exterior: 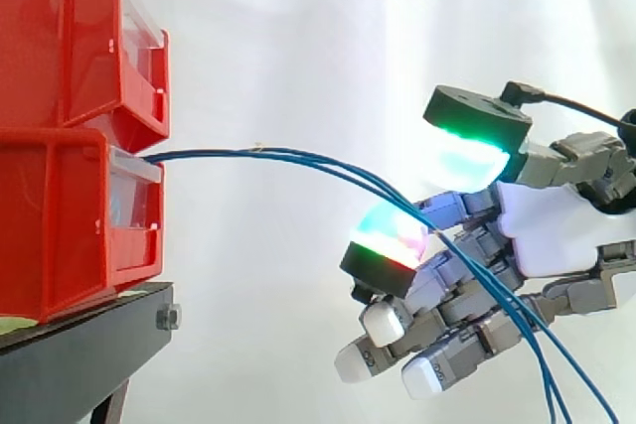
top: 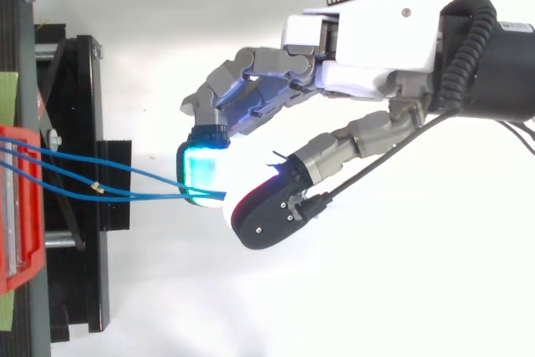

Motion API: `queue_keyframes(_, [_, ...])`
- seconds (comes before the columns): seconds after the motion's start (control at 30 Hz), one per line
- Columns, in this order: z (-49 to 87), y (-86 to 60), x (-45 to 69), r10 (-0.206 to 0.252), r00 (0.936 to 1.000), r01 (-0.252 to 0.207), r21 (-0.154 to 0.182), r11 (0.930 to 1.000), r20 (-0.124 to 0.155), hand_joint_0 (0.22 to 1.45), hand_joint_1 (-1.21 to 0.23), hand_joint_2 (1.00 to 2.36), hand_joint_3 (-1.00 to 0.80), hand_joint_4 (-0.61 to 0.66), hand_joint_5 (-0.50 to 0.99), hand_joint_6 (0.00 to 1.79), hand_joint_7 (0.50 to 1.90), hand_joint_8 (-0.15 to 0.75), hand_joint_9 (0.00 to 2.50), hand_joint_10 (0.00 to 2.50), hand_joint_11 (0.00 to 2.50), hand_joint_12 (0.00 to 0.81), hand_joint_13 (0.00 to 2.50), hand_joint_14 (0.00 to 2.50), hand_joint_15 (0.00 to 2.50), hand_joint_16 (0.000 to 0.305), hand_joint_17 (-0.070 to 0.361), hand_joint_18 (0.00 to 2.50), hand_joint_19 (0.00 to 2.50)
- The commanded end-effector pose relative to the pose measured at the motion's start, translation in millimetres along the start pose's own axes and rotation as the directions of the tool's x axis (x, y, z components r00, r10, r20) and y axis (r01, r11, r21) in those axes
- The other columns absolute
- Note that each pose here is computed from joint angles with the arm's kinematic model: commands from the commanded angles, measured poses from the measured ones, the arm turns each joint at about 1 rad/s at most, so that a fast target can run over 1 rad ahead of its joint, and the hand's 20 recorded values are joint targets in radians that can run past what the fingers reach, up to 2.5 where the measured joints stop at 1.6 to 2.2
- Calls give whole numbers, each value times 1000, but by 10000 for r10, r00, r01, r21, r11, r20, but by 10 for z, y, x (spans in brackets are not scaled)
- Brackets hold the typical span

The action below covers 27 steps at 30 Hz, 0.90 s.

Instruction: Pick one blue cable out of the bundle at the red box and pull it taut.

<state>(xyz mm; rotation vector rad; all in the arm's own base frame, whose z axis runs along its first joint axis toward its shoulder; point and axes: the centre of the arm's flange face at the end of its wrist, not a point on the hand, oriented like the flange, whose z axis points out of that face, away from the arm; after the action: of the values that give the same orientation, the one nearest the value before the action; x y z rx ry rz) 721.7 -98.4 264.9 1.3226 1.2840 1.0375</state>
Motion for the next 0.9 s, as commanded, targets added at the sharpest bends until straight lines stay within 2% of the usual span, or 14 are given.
queue_keyframes(0.0, [1,1,-4,17,10000,-17,-2,10000,6,610,-828,1000,-500,80,-198,874,946,325,663,9,561,351,295,1,81,50,112,463,263])
queue_keyframes(0.17, [-1,-6,7,12,10000,-12,12,10000,-9,676,-865,1003,-458,72,-204,885,937,315,643,9,548,351,302,3,73,50,112,478,245])
queue_keyframes(0.4, [-1,-6,7,12,10000,-12,12,10000,-9,678,-908,1000,-500,68,-210,889,912,307,612,12,551,349,295,3,70,50,112,482,232])
queue_keyframes(0.67, [-2,-7,-4,15,10000,-15,13,10000,6,680,-834,1017,-240,-23,-193,909,1060,336,739,9,588,345,325,3,78,49,111,506,266])
queue_keyframes(0.77, [0,0,-15,19,10000,-19,-1,10000,21,702,-819,1016,-217,-73,-194,914,1111,336,744,9,592,345,329,3,80,49,111,507,262])
queue_keyframes(0.87, [0,13,-27,13,10000,-13,-46,10000,38,750,-824,1015,-281,-131,-202,923,1094,330,732,9,597,347,325,3,76,49,110,495,252])
